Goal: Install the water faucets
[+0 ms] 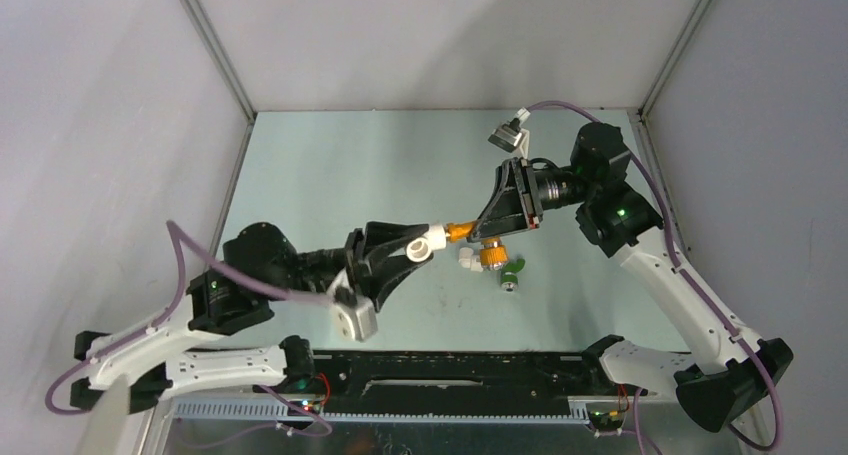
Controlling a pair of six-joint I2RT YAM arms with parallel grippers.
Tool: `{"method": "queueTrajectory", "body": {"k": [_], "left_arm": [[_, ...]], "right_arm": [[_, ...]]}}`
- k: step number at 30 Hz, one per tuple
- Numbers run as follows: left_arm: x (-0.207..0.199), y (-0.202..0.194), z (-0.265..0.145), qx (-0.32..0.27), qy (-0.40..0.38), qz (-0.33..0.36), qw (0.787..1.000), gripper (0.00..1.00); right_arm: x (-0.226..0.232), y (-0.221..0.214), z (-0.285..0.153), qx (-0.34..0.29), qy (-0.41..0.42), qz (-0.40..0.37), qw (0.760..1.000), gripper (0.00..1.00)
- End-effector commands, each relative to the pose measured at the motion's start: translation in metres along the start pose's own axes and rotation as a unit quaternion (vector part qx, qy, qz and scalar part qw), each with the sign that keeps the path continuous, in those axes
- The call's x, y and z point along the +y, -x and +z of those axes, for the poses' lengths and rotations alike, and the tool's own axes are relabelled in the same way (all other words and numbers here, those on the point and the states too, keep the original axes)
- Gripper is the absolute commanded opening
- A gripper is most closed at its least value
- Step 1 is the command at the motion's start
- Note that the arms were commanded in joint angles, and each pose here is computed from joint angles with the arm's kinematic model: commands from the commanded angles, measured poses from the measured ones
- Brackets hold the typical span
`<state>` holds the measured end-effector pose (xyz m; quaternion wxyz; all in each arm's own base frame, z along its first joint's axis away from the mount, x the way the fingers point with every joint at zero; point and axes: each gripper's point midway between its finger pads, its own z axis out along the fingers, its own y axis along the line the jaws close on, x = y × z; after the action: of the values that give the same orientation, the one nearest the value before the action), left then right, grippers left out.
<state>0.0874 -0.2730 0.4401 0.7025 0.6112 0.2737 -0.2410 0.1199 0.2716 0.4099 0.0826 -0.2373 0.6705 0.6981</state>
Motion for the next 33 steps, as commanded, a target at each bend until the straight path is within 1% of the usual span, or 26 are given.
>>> {"method": "queueTrajectory", "body": {"k": [1,5,7,10,13,15,16,17,18,20,22,23,24,27,28,31,33], "left_arm": [[0.018,0.034,-0.001,-0.012,-0.004,0.248,0.969,0.0],[0.027,0.035,0.005,0.041,0.002,0.355,0.934,0.0],[0.026,0.03,0.008,0.071,-0.005,0.41,0.909,0.0],[0.021,0.019,0.012,0.106,-0.019,0.465,0.879,0.0],[0.017,0.01,0.011,0.128,-0.039,0.478,0.868,0.0],[0.015,0.007,0.01,0.135,-0.041,0.477,0.867,0.0],[0.016,0.006,0.008,0.136,-0.038,0.475,0.869,0.01],[0.016,0.006,0.007,0.136,-0.034,0.469,0.872,0.05],[0.017,0.006,0.006,0.136,-0.03,0.466,0.874,0.11],[0.019,0.007,0.003,0.135,-0.017,0.442,0.887,0.36],[0.024,0.011,0.002,0.128,0.016,0.386,0.913,0.61],[0.027,0.012,0.0,0.124,0.029,0.361,0.924,0.86],[0.027,0.012,-0.002,0.121,0.035,0.342,0.931,0.98],[0.022,0.012,-0.009,0.107,0.044,0.291,0.95,1.0],[0.02,0.013,-0.011,0.096,0.05,0.264,0.958,1.0],[0.02,0.019,-0.016,0.064,0.087,0.14,0.984,1.0],[0.029,0.024,-0.021,0.048,0.129,0.043,0.99,1.0]], "right_arm": [[-0.007,0.016,0.001,-0.029,-0.015,0.016,0.999,0.0],[-0.009,0.016,0.001,-0.03,-0.017,0.019,0.999,0.0],[-0.008,0.017,0.001,-0.031,-0.017,0.019,0.999,0.0],[-0.008,0.018,0.002,-0.032,-0.017,0.019,0.999,0.0],[-0.009,0.019,0.002,-0.032,-0.016,0.019,0.999,0.0],[-0.009,0.019,0.002,-0.032,-0.015,0.019,0.999,0.0],[-0.01,0.02,0.002,-0.032,-0.016,0.02,0.999,0.0],[-0.01,0.02,0.002,-0.033,-0.016,0.02,0.999,0.0],[-0.01,0.02,0.002,-0.034,-0.017,0.018,0.999,0.0],[-0.011,0.021,0.001,-0.036,-0.018,0.017,0.999,0.0],[-0.012,0.023,-0.001,-0.038,-0.019,0.015,0.999,0.0],[-0.013,0.023,-0.002,-0.04,-0.021,0.013,0.999,0.0],[-0.013,0.024,-0.004,-0.042,-0.022,0.011,0.999,0.0],[-0.016,0.024,-0.009,-0.047,-0.03,0.011,0.998,0.0],[-0.018,0.024,-0.011,-0.049,-0.033,0.011,0.998,0.0],[-0.022,0.023,-0.017,-0.053,-0.042,0.008,0.998,0.0],[-0.025,0.021,-0.021,-0.055,-0.048,0.004,0.997,0.0]]}}
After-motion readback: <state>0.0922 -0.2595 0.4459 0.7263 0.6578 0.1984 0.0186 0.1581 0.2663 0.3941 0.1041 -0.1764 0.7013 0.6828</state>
